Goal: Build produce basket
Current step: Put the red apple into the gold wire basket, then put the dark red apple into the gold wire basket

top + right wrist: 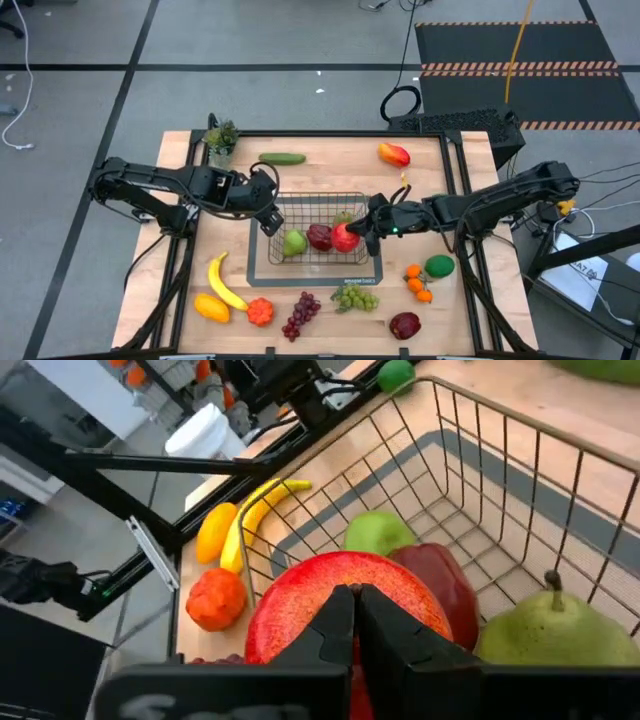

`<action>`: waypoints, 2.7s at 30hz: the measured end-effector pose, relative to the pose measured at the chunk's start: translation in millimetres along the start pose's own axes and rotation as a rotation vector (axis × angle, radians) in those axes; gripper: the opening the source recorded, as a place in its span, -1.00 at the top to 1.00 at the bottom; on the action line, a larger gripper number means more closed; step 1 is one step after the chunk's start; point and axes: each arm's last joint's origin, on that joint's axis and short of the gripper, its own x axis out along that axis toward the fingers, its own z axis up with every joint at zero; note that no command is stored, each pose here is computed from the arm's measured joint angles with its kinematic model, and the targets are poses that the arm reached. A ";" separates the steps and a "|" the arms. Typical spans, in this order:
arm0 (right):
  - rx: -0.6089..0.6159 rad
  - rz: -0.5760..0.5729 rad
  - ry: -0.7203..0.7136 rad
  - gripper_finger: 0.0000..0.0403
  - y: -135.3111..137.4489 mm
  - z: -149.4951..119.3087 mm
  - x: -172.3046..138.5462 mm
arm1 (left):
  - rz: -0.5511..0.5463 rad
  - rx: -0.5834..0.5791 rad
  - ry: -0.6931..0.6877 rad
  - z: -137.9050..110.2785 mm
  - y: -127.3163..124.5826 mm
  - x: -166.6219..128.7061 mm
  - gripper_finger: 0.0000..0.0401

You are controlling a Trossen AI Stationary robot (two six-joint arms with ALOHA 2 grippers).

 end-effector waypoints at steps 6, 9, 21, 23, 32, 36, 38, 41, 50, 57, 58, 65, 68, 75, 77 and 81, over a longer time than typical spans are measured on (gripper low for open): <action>-0.037 0.014 0.031 0.98 -4.6 -9.0 0.3 | -0.007 0.044 0.009 -0.3 -0.2 0.0 0.34; -0.051 0.014 0.028 0.89 -4.6 -8.8 0.4 | -0.010 0.063 0.015 -0.6 -0.1 0.0 0.34; 0.038 0.116 -0.082 0.33 5.3 2.2 -0.7 | -0.127 0.086 0.143 -8.9 -6.3 -2.2 0.34; 0.061 0.152 -0.111 0.33 10.3 5.7 -1.8 | -0.134 0.094 0.147 -11.1 -8.3 -3.1 0.34; -0.014 0.233 -0.079 0.37 55.7 23.3 -15.5 | -0.173 0.091 0.127 -15.3 -16.9 -6.1 0.35; -0.053 0.266 0.043 0.38 74.8 30.2 -34.6 | -0.238 0.064 0.081 -13.6 -25.4 -8.2 0.35; -0.078 0.262 0.136 0.38 80.5 30.1 -48.3 | -0.276 0.049 0.058 -12.8 -32.3 -7.2 0.35; -0.113 0.307 0.225 0.36 89.9 32.1 -71.0 | -0.336 0.005 0.034 -13.7 -44.7 -5.4 0.35; -0.260 0.365 0.448 0.10 92.7 7.6 -126.6 | -0.520 -0.029 -0.140 -27.4 -94.9 -7.4 0.35; -0.441 0.398 0.595 -0.18 96.8 -23.0 -141.8 | -0.590 0.007 -0.189 -45.6 -134.3 15.7 0.35; -0.455 0.397 0.614 -0.21 96.3 -27.8 -142.2 | -0.602 0.012 -0.195 -47.7 -139.1 18.9 0.35; -0.471 0.350 0.724 -0.39 82.8 -62.1 -140.1 | -0.678 -0.014 -0.301 -43.9 -171.3 34.6 0.35; -0.463 0.345 0.745 -0.42 75.4 -77.4 -136.2 | -0.664 0.048 -0.322 -40.0 -183.7 38.1 0.35; -0.429 0.407 0.727 -0.42 58.2 -110.3 -123.2 | -0.615 0.212 -0.362 -36.5 -199.7 49.8 0.35; -0.430 0.410 0.728 -0.42 51.5 -118.0 -120.1 | -0.610 0.212 -0.362 -35.9 -200.5 51.9 0.35; -0.441 0.363 0.734 -0.42 40.5 -126.8 -116.1 | -0.604 0.206 -0.365 -35.3 -200.6 52.1 0.35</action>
